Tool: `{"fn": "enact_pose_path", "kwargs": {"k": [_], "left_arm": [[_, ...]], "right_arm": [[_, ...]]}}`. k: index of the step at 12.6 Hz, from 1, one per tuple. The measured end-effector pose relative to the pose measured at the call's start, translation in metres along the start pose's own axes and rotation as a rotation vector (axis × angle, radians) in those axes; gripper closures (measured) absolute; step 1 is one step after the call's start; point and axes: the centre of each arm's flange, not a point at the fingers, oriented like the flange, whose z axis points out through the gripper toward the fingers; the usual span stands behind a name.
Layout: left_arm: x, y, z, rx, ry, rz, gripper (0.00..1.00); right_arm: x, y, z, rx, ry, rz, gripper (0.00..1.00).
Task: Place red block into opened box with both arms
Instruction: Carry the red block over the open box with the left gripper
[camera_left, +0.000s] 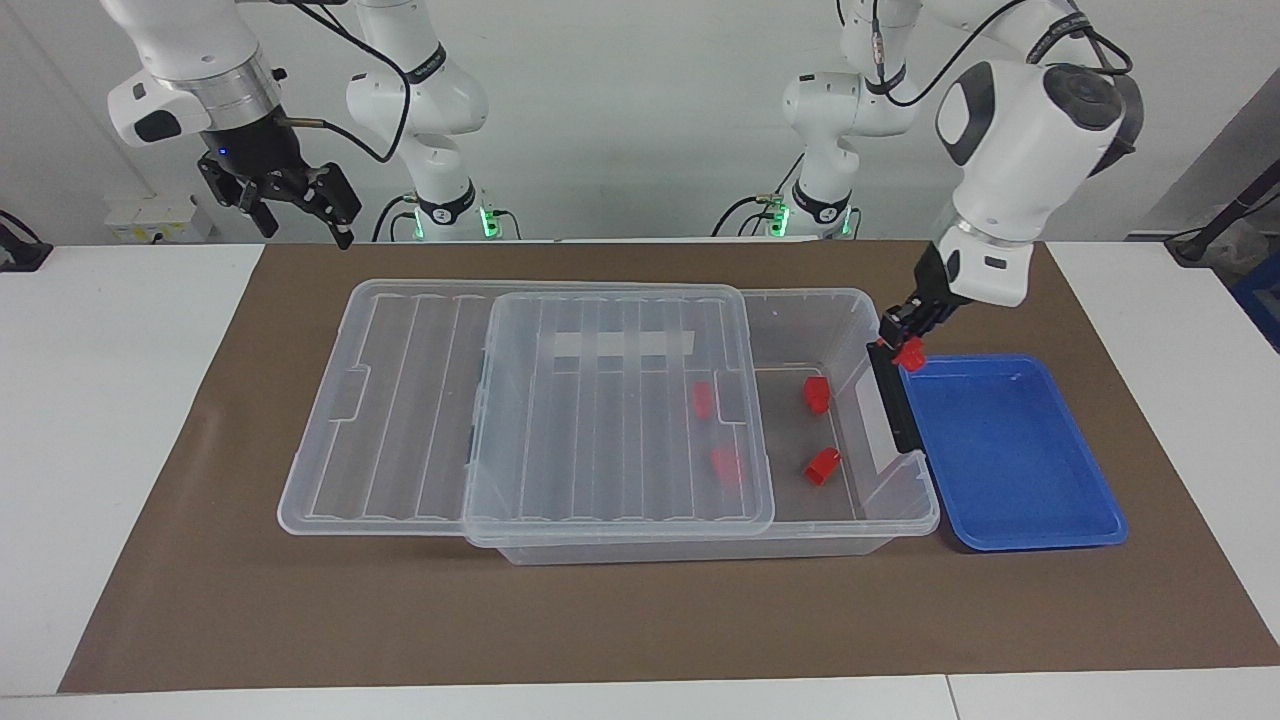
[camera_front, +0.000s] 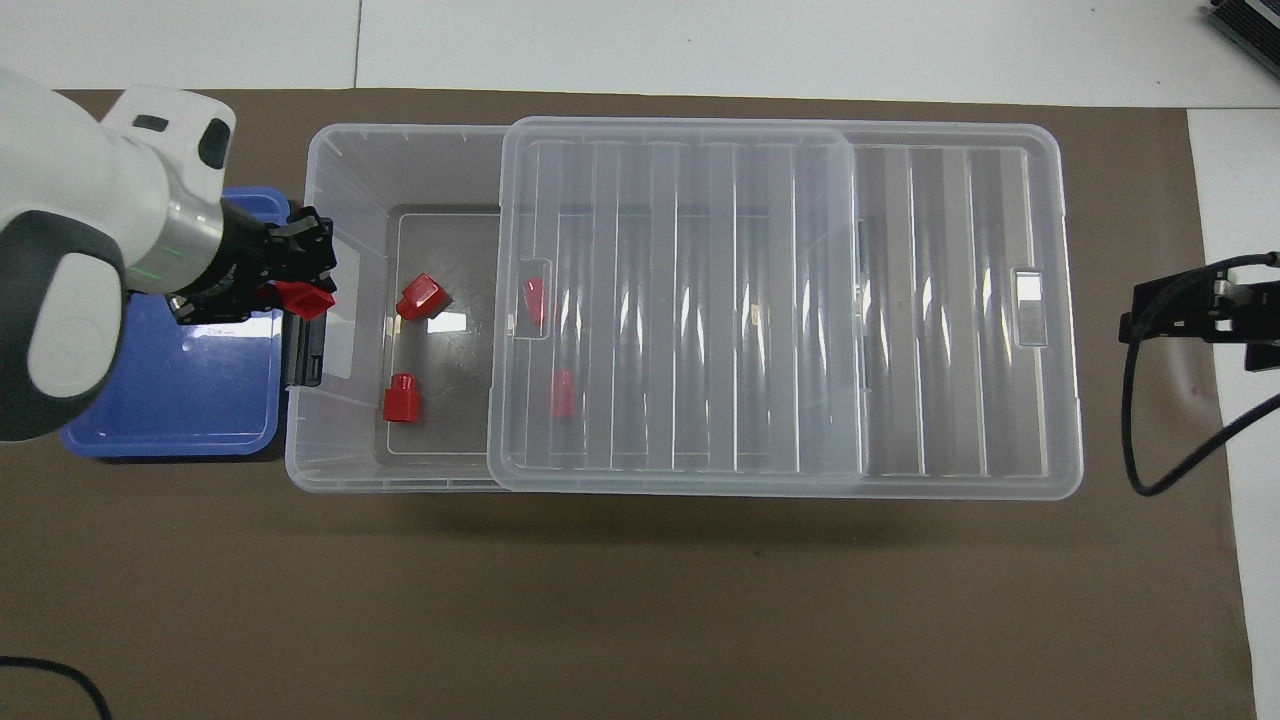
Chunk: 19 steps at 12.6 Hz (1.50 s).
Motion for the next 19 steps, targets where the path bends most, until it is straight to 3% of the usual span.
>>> {"fn": "enact_pose_path", "kwargs": {"k": [2,6,10,15,19], "left_arm": [[-0.021,0.013,0.018,0.006,0.008,-0.009,0.66],[-0.049,-0.005,0.083,-0.044,0.065,-0.011,0.66],[-0.076,0.008,0.117,-0.084,0.099,-0.012,0.66],[-0.070,0.014,0.143,-0.060,0.166,0.007,0.66],[-0.063,0.018,0.183,0.002,0.213,0.040,0.66]], "right_arm": [[0.000,0.000,0.000,0.000,0.000,0.000,0.00],[0.000,0.000,0.000,0.000,-0.001,0.000,0.00],[0.000,0.000,0.000,0.000,-0.001,0.000,0.00],[0.000,0.000,0.000,0.000,-0.001,0.000,0.00],[0.000,0.000,0.000,0.000,-0.001,0.000,0.00]]}}
